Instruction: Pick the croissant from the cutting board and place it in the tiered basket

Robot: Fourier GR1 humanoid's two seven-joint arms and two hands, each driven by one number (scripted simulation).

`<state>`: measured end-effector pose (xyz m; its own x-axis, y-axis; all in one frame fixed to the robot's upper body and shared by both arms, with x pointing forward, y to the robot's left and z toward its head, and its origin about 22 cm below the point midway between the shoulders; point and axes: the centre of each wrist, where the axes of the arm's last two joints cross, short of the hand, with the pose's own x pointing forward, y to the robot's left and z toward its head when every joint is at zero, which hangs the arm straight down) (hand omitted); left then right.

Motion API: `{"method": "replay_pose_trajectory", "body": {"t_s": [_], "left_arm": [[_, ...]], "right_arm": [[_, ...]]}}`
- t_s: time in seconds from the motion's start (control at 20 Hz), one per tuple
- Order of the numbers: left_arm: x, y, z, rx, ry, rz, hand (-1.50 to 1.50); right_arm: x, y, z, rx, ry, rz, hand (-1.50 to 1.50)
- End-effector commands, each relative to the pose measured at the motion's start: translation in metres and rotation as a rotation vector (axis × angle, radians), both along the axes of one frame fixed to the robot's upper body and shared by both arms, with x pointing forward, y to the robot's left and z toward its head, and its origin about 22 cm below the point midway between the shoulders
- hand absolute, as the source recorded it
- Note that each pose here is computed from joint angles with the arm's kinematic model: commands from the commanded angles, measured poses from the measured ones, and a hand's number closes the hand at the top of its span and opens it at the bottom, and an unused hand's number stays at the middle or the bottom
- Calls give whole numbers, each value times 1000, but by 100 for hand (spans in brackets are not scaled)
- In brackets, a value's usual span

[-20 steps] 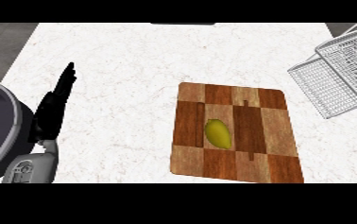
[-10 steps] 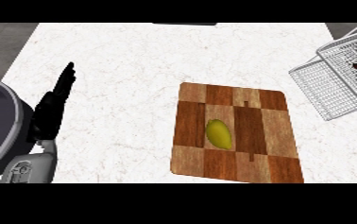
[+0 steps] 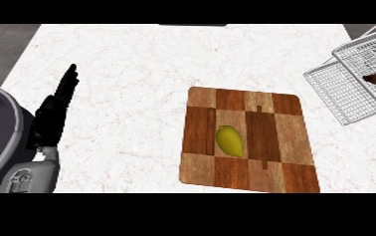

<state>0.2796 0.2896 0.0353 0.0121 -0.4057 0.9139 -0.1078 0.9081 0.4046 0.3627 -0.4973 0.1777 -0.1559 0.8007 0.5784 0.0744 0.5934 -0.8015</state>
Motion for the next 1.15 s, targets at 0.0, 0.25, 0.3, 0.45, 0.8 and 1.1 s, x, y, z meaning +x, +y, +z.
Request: {"method": "replay_pose_trajectory", "body": {"t_s": [0.0,0.25,0.3,0.45,0.8,1.1], "left_arm": [[5,8,-2,5,20,17,0],[5,8,-2,8,7,-8,0],[10,-1,7,-7,4,-4,0],[13,12,1,1,6,7,0],[13,-2,8,7,1,14,0],[1,-2,-9,-6,0,6,0]], "right_arm": [[-8,-15,9,103,-102,-40,-150],[-25,-40,50,171,-138,-134,-150],[-33,-49,76,184,-116,-151,-150],[-62,-75,67,229,-41,-219,-150],[-131,-122,68,296,33,-218,-150],[-152,-133,60,381,-20,-189,-150]]}}
